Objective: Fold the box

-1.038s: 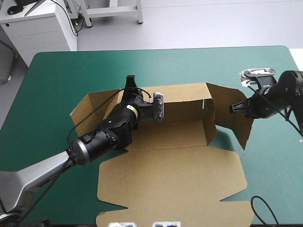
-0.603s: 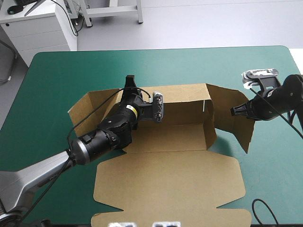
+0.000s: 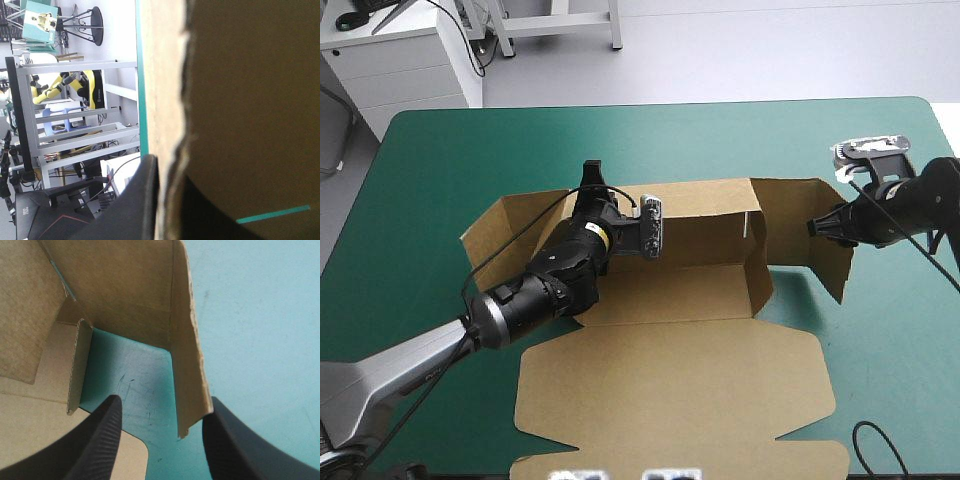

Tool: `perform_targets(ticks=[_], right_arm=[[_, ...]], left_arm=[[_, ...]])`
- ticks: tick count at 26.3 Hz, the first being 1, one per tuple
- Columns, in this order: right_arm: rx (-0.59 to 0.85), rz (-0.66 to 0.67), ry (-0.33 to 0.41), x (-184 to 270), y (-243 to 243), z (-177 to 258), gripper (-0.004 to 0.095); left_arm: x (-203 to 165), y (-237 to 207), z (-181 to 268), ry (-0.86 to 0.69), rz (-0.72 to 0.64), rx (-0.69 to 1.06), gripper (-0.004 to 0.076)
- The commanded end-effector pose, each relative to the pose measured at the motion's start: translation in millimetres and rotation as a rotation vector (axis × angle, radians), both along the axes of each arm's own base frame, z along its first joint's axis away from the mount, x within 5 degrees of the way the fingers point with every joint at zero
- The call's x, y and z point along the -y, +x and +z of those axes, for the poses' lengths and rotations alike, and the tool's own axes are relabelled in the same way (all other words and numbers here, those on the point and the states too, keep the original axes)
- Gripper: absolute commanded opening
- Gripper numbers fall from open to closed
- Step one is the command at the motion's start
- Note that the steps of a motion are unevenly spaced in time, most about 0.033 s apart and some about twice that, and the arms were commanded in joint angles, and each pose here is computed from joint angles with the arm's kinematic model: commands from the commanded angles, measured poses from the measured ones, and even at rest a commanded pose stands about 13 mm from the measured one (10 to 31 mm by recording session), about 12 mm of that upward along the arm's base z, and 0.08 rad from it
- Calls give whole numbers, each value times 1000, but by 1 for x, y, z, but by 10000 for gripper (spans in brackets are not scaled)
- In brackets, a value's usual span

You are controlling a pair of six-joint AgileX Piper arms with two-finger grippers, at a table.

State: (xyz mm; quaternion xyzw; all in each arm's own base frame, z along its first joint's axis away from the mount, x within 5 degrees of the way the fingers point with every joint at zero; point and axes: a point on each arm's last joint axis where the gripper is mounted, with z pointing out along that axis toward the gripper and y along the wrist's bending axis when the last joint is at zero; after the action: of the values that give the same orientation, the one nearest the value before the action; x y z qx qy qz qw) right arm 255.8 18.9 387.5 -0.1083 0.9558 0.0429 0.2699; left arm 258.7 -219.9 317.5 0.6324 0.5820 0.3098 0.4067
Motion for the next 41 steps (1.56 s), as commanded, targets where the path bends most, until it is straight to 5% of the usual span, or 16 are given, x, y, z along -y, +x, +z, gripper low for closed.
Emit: perform_targets(ticks=[1, 5, 9, 12, 29, 41], right_arm=[[148, 2, 5, 0, -5, 31, 490], [291, -6, 55, -2, -7, 66, 442], [387, 3, 99, -6, -5, 92, 229], [419, 9, 116, -7, 5, 103, -23], [212, 34, 251, -25, 118, 38, -13], [-1, 93, 197, -56, 140, -14, -13]], left_arm=[[-7, -5, 17, -43, 32, 27, -8], [-7, -5, 17, -29, 22, 28, -8], [-7, -5, 17, -32, 23, 29, -8], [-7, -5, 17, -32, 23, 29, -8], [-7, -5, 17, -40, 30, 27, -8], [-9, -5, 17, -30, 49, 24, -8]])
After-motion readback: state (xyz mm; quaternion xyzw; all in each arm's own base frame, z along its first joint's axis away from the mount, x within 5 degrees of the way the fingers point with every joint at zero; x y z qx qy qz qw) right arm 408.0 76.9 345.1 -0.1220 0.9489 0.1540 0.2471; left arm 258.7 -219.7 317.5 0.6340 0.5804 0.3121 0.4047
